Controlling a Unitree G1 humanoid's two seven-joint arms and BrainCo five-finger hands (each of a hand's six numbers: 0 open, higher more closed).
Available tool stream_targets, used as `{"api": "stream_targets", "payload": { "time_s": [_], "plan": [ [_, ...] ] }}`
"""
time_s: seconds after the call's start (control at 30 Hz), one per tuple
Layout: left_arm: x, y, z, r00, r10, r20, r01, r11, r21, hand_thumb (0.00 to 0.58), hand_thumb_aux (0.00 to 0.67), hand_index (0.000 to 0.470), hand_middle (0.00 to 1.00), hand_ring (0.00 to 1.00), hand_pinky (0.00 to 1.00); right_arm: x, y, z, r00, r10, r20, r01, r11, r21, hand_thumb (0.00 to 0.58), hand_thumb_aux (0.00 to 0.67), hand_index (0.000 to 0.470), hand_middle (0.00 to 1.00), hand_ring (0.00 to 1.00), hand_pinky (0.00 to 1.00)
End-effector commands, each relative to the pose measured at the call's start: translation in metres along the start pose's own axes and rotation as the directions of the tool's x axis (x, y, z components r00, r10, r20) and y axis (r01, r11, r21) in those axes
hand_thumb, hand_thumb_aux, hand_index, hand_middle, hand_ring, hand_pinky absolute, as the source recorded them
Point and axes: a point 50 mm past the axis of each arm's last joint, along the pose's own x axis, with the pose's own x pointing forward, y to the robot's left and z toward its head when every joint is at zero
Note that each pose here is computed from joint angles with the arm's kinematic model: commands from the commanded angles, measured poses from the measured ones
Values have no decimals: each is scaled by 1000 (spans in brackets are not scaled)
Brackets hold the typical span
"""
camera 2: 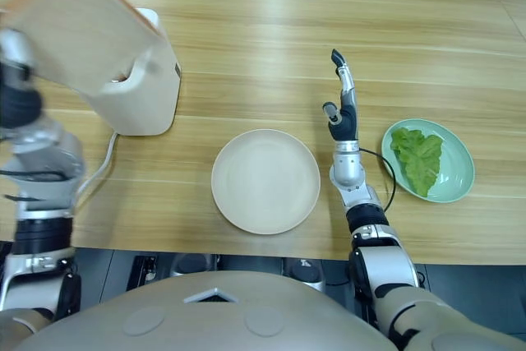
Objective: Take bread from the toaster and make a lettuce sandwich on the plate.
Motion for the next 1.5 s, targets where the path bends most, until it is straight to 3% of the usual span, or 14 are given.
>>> {"api": "stream_targets", "payload": {
  "time_s": [0.03, 0.2, 0.47, 0.67, 0.83, 0.87, 0.9, 0.93, 1.3, 1.33, 1.37, 1.4, 1.5],
  "plan": [
    [-33, -55, -9, 950, -271, -154, 230, 944, -238, 580, 670, 460, 1000, 1000, 1000, -1, -22, 4, 999, -33, 32, 36, 997, -70, 0, 0, 0, 0, 0, 0],
    [-79, -109, -16, 825, -490, -282, 350, 835, -425, 580, 670, 460, 1000, 1000, 1000, -10, -62, 3, 999, -21, 24, 28, 951, -307, 0, 0, 0, 0, 0, 0],
    [-112, -131, -27, 697, -613, -372, 439, 775, -454, 580, 670, 460, 1000, 1000, 1000, -29, -142, -10, 994, -28, -109, -60, 689, -722, 0, 0, 0, 0, 0, 0],
    [-120, -120, -41, 669, -595, -446, 496, 804, -328, 580, 670, 460, 1000, 1000, 1000, -55, -172, -29, 954, -52, -296, -226, 527, -820, 0, 0, 0, 0, 0, 0],
    [-120, -106, -47, 700, -524, -486, 505, 843, -183, 580, 670, 460, 1000, 1000, 1000, -83, -179, -56, 835, -43, -548, -483, 420, -768, 0, 0, 0, 0, 0, 0],
    [-119, -104, -47, 704, -515, -489, 506, 847, -164, 519, 452, 310, 545, 545, 545, -89, -181, -60, 807, -59, -588, -521, 401, -754, 0, 0, 0, 0, 0, 0],
    [-119, -103, -48, 707, -508, -492, 507, 849, -149, 478, 389, 267, 388, 388, 388, -93, -183, -63, 784, -72, -617, -547, 390, -741, 0, 0, 0, 0, 0, 0],
    [-120, -102, -48, 710, -505, -492, 511, 849, -134, 9, 5, 4, 0, 0, 0, -96, -184, -65, 768, -86, -634, -560, 389, -731, 0, 0, 0, 0, 0, 0],
    [-117, -97, -38, 747, -481, -458, 534, 845, -15, 0, 0, 0, 0, 0, 0, -112, -194, -73, 690, -223, -689, -601, 355, -717, 0, 0, 0, 0, 0, 0],
    [-114, -96, -38, 756, -474, -452, 530, 848, -3, 0, 0, 0, 0, 0, 0, -112, -194, -73, 691, -226, -687, -600, 351, -719, 403, 300, 206, 0, 0, 0],
    [-112, -94, -37, 766, -464, -446, 524, 852, 13, 0, 0, 0, 0, 0, 0, -111, -193, -73, 694, -226, -683, -599, 346, -723, 498, 418, 287, 0, 0, 0],
    [-109, -92, -37, 776, -452, -440, 516, 856, 29, 0, 0, 0, 0, 0, 0, -111, -193, -73, 697, -226, -680, -597, 343, -725, 578, 633, 435, 0, 0, 0],
    [-102, -85, -36, 805, -411, -427, 480, 875, 62, 0, 0, 0, 0, 0, 0, -110, -192, -73, 703, -217, -677, -595, 341, -727, 580, 670, 460, 0, 0, 0]
  ]
}}
